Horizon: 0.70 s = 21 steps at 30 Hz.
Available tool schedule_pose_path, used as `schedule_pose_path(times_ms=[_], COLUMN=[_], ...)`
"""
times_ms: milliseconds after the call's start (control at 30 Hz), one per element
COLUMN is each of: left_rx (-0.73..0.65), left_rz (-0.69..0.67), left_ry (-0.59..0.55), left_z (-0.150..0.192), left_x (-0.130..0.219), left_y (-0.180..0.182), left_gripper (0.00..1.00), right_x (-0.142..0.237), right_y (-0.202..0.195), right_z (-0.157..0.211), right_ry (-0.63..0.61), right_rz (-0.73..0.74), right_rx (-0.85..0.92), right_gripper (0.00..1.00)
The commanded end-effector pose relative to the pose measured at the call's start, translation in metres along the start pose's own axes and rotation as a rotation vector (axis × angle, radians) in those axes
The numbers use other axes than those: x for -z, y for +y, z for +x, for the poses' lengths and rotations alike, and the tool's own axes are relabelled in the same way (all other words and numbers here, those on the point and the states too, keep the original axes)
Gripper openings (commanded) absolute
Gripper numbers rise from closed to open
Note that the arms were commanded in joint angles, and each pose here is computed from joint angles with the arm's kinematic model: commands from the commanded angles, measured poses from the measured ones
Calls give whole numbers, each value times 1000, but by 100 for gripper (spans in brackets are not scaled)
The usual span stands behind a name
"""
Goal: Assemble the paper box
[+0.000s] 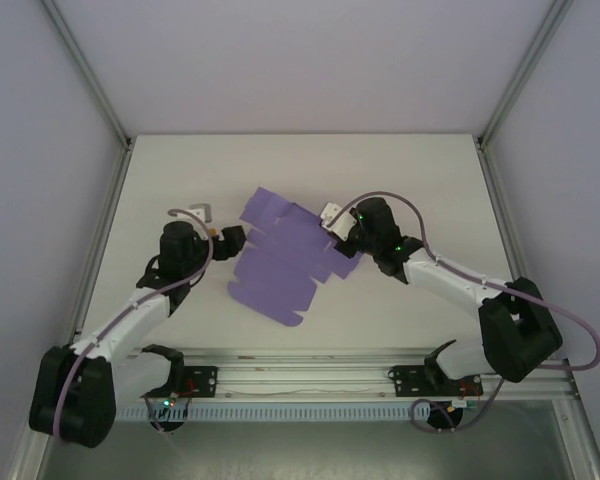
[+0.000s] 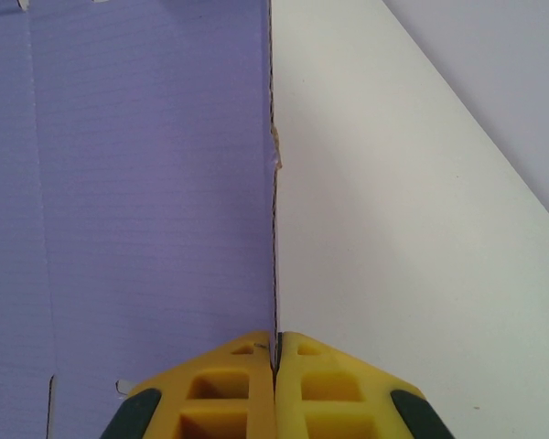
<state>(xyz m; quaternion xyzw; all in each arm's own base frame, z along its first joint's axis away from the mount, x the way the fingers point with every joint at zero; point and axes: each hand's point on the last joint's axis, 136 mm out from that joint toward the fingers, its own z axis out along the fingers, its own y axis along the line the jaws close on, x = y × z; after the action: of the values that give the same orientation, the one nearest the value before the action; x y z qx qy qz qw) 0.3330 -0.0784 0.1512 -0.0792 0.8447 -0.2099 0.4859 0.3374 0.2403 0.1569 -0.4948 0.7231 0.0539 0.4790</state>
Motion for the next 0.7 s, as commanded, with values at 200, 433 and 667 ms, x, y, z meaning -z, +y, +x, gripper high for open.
schedule_pose_path(times_ms=[200, 433, 667], left_rx=[51, 21, 5], left_rz=[-45, 290, 380], left_ry=[142, 146, 193], left_z=[16, 15, 39], left_x=[-28, -29, -31], left_y=[15, -41, -53], left_gripper=[76, 74, 68], right_x=[0, -3, -3], right_y=[-4, -6, -3], right_z=[-20, -18, -25], right_ry=[-49, -39, -73], right_rz=[-11, -4, -27], right_rx=[-10, -20, -30], right_gripper=[0, 0, 0])
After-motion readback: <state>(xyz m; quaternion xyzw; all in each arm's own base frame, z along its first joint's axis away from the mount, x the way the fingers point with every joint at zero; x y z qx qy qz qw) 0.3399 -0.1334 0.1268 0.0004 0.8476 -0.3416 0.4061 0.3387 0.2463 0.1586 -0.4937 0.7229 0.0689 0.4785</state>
